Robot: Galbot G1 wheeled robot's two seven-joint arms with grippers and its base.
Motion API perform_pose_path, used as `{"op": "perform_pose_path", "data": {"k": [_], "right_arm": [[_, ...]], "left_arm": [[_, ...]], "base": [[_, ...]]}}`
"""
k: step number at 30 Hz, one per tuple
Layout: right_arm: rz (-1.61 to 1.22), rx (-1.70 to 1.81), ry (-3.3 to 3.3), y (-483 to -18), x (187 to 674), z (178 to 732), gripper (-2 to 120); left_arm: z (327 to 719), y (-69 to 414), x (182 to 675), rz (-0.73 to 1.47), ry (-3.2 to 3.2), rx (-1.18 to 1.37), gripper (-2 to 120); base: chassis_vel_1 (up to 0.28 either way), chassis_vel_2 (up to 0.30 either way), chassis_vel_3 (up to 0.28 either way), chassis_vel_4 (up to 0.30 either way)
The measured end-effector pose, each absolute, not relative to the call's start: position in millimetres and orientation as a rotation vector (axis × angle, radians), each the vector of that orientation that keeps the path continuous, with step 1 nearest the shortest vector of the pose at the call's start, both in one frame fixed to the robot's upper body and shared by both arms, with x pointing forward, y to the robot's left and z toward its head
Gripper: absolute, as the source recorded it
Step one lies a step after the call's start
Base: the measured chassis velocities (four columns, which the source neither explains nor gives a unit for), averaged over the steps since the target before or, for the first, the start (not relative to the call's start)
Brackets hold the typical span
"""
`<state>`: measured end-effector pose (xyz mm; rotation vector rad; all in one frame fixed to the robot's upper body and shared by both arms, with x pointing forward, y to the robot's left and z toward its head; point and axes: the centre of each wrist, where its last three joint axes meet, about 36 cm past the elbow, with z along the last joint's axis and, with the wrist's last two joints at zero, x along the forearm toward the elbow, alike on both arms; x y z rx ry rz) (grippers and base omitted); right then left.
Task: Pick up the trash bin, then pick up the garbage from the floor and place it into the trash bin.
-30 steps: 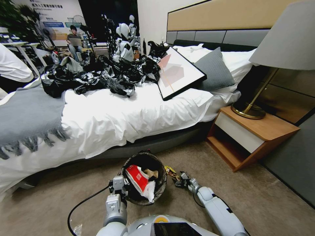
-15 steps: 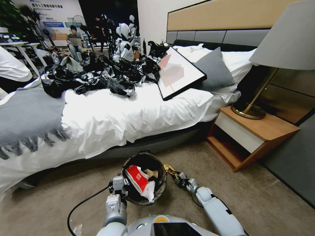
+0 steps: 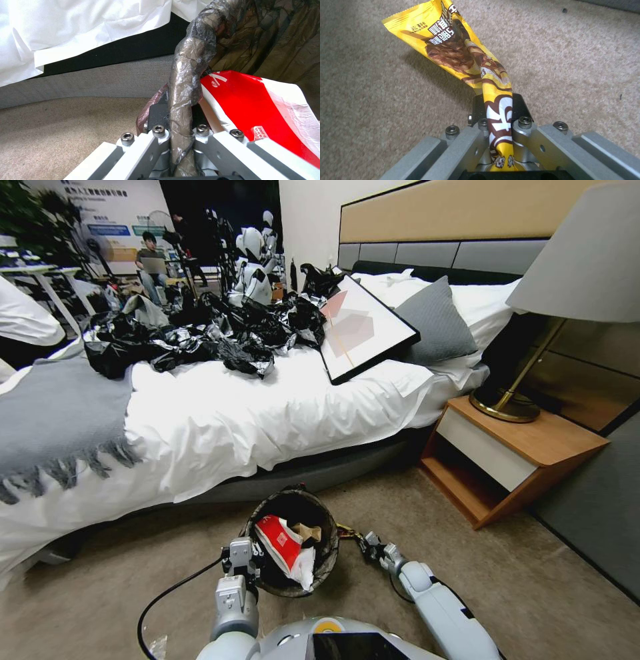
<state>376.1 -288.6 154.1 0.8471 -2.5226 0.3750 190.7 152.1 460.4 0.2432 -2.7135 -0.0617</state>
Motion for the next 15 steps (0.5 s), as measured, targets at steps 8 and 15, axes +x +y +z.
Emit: {"op": "perform_pose_path", "data": {"k": [8, 15], "right_arm": [[0.313, 0.799, -2.665, -282.5, 381.7, 178.3, 0], [0.236, 0.73, -2.913, -286.1, 388.9, 229.8, 0]], "left_arm": [[460.1, 152.6, 190.6, -0.065, -2.715, 0.243, 0], [460.2, 152.3, 190.6, -0.064, -2.715, 0.241, 0]], "base": [[0.0, 0.0, 0.0, 0.0], [0.0, 0.0, 0.0, 0.0]]}}
